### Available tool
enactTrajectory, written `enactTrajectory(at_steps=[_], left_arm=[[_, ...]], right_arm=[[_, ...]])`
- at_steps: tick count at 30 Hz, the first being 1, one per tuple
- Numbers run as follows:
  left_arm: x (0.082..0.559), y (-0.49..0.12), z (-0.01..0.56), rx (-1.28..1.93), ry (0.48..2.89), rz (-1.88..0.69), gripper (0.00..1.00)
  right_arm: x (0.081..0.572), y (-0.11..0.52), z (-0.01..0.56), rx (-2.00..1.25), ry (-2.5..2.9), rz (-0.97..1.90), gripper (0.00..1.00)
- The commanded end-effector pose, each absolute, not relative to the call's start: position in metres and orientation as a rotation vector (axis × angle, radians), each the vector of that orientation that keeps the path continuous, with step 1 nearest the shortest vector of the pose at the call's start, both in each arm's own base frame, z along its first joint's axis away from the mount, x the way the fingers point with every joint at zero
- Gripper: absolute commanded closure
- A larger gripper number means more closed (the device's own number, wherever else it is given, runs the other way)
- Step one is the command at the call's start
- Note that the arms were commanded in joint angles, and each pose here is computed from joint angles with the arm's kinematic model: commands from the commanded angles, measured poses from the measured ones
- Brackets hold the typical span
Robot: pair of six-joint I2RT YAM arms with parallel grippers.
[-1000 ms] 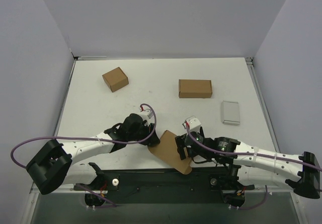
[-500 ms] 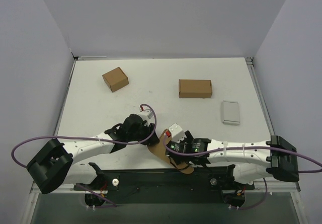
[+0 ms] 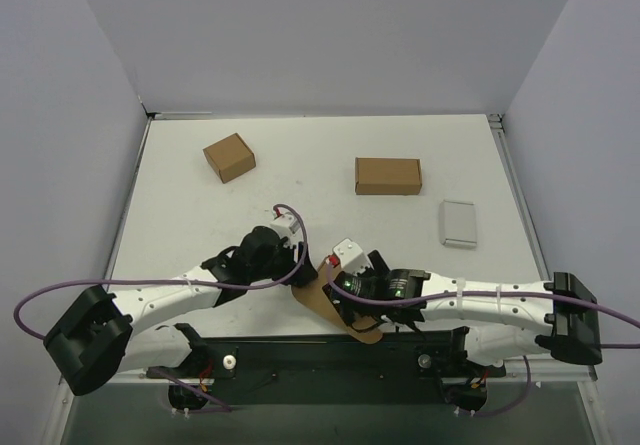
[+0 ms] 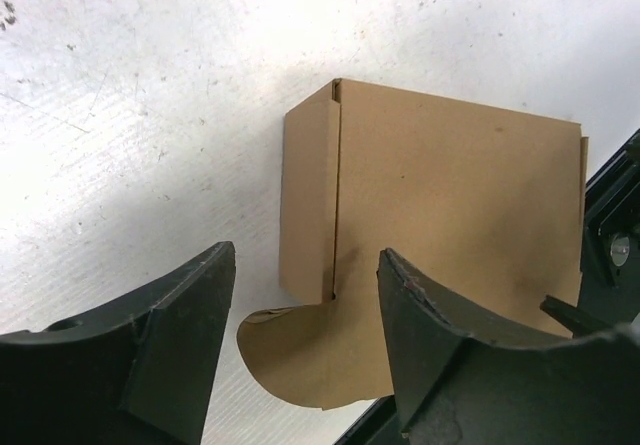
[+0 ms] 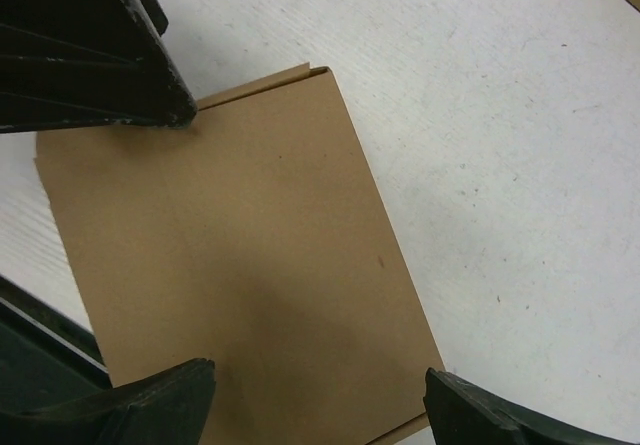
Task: Fold the paper box
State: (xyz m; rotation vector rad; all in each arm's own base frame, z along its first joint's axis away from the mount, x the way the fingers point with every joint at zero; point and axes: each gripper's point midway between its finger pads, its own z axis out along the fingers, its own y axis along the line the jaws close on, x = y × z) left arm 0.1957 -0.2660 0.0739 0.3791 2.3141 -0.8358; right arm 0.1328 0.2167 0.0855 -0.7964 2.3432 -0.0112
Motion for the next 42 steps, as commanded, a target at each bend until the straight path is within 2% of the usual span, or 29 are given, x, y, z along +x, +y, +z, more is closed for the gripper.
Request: enactTrajectory(at_steps=[1, 5, 6, 14, 19, 33, 39, 42], left_arm=[[0.211, -0.271, 0.11, 0.35, 2.198, -0.86, 0.29], [0.214, -0.268, 0.128, 0.354, 2.171, -0.853, 0.25], [0.212, -0.266, 0.13, 0.36, 2.183, -0.846, 0.25], [0.217, -0.236, 0.176, 0.362, 2.233, -0.799, 0.21], [0.249, -0.191, 0.218, 0.256, 2.146, -0.741, 0.2], [0.279, -0.159, 0.226, 0.203, 2.063, -0.766, 0.2], [0.281, -0.157, 0.22, 0.225, 2.043, -0.751, 0.19], [0.281, -0.158, 0.219, 0.231, 2.027, -0.757, 0.2]], right_arm=[[0.135, 0.211, 0.1, -0.801, 2.373, 0.063, 0.12], [0.124, 0.215, 0.098, -0.859, 2.403, 0.181, 0.12], [0.121, 0.215, 0.098, -0.889, 2.395, 0.185, 0.1], [0.122, 0.218, 0.09, -1.055, 2.363, 0.055, 0.05], [0.133, 0.223, 0.083, -1.141, 2.333, -0.09, 0.04], [0.144, 0.222, 0.045, -1.365, 2.349, -0.283, 0.03], [0.152, 0.213, 0.032, -1.361, 2.426, -0.271, 0.08], [0.158, 0.211, 0.029, -1.347, 2.44, -0.281, 0.16]])
